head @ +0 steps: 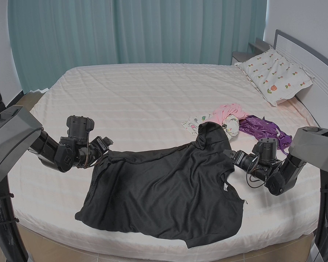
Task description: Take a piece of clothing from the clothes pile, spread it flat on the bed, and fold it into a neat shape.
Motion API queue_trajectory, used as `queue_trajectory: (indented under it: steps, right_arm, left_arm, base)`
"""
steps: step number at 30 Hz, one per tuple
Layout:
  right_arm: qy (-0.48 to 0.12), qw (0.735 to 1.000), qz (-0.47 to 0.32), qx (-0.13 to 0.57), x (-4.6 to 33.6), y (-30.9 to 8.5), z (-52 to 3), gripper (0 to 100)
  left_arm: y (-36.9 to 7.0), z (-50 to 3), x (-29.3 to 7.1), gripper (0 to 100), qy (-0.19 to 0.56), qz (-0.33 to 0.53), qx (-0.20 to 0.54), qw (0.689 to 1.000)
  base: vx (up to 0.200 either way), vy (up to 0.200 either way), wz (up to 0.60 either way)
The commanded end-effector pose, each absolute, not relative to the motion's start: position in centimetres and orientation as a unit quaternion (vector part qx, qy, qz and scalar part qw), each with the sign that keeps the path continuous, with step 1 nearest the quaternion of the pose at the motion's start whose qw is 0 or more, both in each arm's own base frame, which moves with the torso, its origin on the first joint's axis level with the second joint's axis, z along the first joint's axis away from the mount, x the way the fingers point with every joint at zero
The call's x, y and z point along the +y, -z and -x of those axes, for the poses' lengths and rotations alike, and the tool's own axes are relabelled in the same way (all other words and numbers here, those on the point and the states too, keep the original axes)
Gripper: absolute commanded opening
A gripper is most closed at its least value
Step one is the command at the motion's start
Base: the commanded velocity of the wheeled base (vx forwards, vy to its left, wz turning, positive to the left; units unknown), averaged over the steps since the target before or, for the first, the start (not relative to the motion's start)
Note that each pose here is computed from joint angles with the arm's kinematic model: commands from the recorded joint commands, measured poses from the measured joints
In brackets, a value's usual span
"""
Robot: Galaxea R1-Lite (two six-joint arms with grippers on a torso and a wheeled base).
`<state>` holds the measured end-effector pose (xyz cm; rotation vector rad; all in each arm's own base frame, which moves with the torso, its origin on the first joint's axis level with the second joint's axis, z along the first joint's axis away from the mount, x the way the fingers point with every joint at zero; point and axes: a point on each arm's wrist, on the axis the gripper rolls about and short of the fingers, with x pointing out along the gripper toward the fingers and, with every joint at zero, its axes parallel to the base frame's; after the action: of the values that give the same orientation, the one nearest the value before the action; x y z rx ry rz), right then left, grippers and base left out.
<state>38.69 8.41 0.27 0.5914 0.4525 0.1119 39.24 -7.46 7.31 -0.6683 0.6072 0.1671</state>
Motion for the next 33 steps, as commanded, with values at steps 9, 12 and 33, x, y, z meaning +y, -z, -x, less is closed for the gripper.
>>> queue_trajectory:
  steps: [9,12,33]
  right_arm:
    - [-0.048,0.917,-0.309,0.246,8.0,0.7,-35.8,100]
    - [-0.048,0.915,-0.321,0.241,8.2,0.6,-35.9,100]
    - [-0.05,0.909,-0.337,0.241,8.6,1.1,-35.6,100]
  left_arm:
    - [-2.1,-43.3,-8.4,100,-0.078,0.3,0.318,0.896]
    - [-0.9,-44.3,-8.6,100,-0.081,0.299,0.32,0.895]
    - [2.6,-50.0,-9.3,0,-0.115,0.304,0.286,0.901]
  base:
    - [0.0,0.0,0.0]
    - [0.0,0.0,0.0]
    - [0.0,0.0,0.0]
